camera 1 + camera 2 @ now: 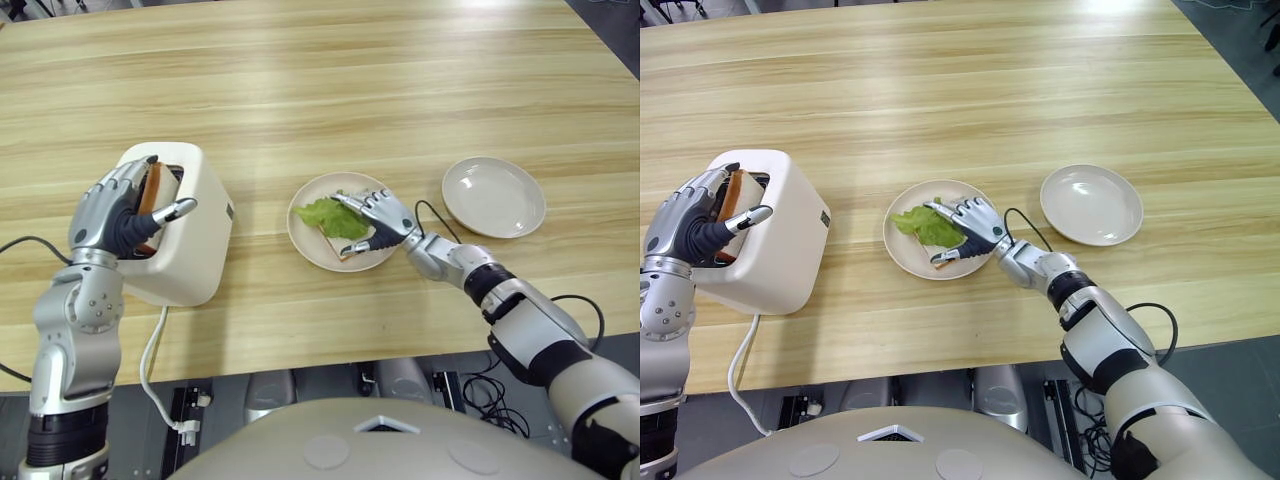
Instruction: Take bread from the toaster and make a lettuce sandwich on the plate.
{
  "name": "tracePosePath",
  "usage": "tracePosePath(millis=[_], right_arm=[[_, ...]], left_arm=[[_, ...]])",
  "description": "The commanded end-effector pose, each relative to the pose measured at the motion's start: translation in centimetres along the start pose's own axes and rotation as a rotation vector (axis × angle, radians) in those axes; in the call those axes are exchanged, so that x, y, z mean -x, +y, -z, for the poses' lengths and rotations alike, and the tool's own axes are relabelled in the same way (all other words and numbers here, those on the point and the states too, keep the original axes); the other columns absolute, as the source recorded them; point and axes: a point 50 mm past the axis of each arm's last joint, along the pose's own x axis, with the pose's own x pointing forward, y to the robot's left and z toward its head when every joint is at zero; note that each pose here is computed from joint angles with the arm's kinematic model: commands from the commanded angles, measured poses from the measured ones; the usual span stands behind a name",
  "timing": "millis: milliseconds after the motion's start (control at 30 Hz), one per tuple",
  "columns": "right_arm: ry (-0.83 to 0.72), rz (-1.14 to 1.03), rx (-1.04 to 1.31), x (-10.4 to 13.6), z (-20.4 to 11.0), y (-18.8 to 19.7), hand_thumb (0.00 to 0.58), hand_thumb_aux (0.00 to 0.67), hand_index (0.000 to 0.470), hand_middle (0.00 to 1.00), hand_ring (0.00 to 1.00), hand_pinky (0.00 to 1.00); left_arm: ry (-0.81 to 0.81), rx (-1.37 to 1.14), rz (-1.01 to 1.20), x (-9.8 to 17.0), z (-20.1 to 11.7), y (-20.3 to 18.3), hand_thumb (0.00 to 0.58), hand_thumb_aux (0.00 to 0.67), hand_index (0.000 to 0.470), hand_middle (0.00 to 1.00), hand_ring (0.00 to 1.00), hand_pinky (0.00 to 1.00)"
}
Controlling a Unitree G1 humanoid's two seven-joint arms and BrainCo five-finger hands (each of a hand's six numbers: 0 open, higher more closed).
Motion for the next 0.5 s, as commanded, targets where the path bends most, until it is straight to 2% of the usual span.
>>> tracePosePath(millis=[33,167,200,233,500], right_arm=[[-0.006,0.091,-0.001,-0.8,0.5,-2.1,0.0,0.0,0.0,0.0,0.0,0.0],[-0.006,0.209,0.015,-1.1,1.3,-5.1,0.0,0.0,0.0,0.0,0.0,0.0],[-0.006,0.231,0.02,-1.0,1.5,-5.8,0.0,0.0,0.0,0.0,0.0,0.0],[-0.004,0.247,0.025,-0.9,1.6,-6.3,0.0,0.0,0.0,0.0,0.0,0.0],[0.032,0.312,0.027,0.0,2.0,-7.9,0.0,0.0,0.0,0.0,0.0,0.0]], left_arm=[[0.02,-0.027,0.007,-0.1,0.3,-0.1,0.0,0.0,0.0,0.13,0.13,0.13],[0.109,-0.105,-0.051,0.3,1.6,1.1,0.0,0.0,0.0,0.11,0.11,0.11],[0.131,-0.121,-0.067,0.5,1.9,1.5,0.0,0.0,0.0,0.03,0.03,0.03],[0.145,-0.132,-0.082,0.7,2.1,1.9,0.0,0.0,0.0,0.0,0.0,0.0],[0.113,-0.144,-0.116,1.3,1.2,3.3,0.0,0.0,0.0,0.0,0.0,0.0]])
